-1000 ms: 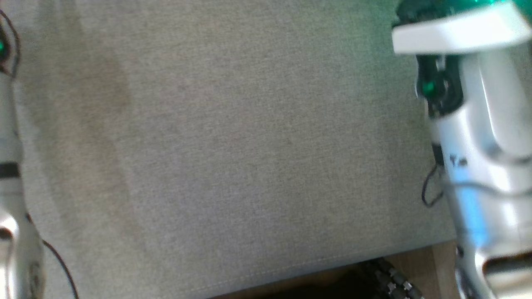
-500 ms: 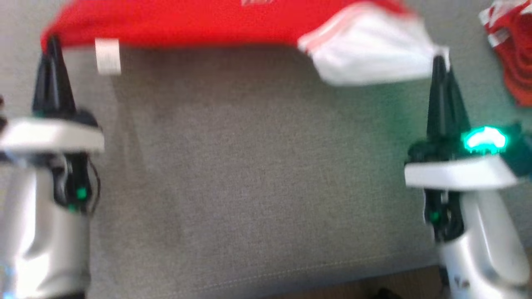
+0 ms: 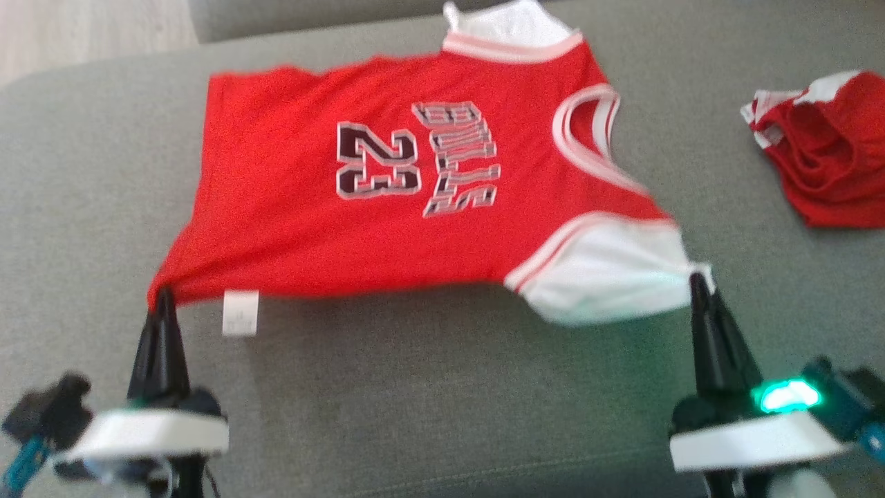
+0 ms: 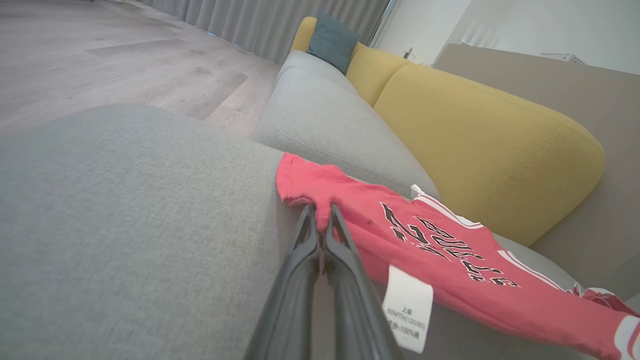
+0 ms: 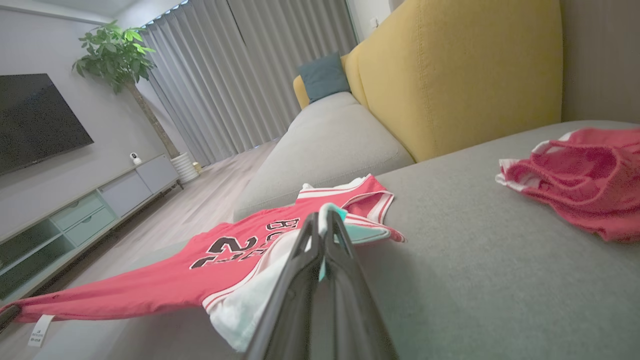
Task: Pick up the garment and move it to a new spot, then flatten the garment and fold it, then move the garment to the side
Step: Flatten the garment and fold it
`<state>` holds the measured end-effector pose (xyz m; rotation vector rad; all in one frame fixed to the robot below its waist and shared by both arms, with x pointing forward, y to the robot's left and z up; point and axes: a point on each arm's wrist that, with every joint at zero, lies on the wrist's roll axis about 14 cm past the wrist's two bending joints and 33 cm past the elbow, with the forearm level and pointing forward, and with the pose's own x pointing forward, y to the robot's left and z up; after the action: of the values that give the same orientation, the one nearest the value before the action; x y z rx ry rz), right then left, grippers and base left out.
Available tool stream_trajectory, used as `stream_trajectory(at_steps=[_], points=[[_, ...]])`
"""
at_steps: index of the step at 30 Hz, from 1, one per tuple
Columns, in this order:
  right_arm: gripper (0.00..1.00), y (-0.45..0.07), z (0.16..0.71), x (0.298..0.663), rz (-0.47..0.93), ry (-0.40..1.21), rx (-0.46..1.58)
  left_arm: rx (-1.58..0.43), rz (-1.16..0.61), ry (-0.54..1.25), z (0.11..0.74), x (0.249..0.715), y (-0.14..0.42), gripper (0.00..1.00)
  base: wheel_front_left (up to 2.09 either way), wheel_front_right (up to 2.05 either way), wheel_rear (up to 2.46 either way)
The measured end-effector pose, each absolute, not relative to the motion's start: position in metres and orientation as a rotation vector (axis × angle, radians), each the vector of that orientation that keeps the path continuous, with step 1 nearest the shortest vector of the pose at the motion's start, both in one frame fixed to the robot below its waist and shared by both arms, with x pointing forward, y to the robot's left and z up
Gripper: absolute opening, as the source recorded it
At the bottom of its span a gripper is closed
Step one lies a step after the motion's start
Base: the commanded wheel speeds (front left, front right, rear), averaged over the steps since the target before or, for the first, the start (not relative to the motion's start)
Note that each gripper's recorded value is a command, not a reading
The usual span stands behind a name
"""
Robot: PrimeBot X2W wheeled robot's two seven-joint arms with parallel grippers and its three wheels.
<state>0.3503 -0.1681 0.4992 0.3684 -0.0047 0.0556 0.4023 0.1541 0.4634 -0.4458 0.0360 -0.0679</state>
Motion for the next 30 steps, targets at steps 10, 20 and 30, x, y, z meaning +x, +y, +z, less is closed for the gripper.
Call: stream_trajectory(at_steps=[10,20,30], points=[[0.00,-0.165,0.495,0.310,0.052,0.077,0.364,-0.449,-0.017,0.105,0.451,0.344,0.165,0.00,0.00,0.00,0.00],[0.00,-0.168,0.439,0.299,-0.006,0.243,0.421,-0.476,0.004,0.223,0.414,0.340,0.161,0.00,0.00,0.00,0.00],[0.00,-0.161,0.432,0.340,0.026,0.206,0.414,-0.495,0.014,0.240,0.401,0.367,0.160,0.00,0.00,0.00,0.00]])
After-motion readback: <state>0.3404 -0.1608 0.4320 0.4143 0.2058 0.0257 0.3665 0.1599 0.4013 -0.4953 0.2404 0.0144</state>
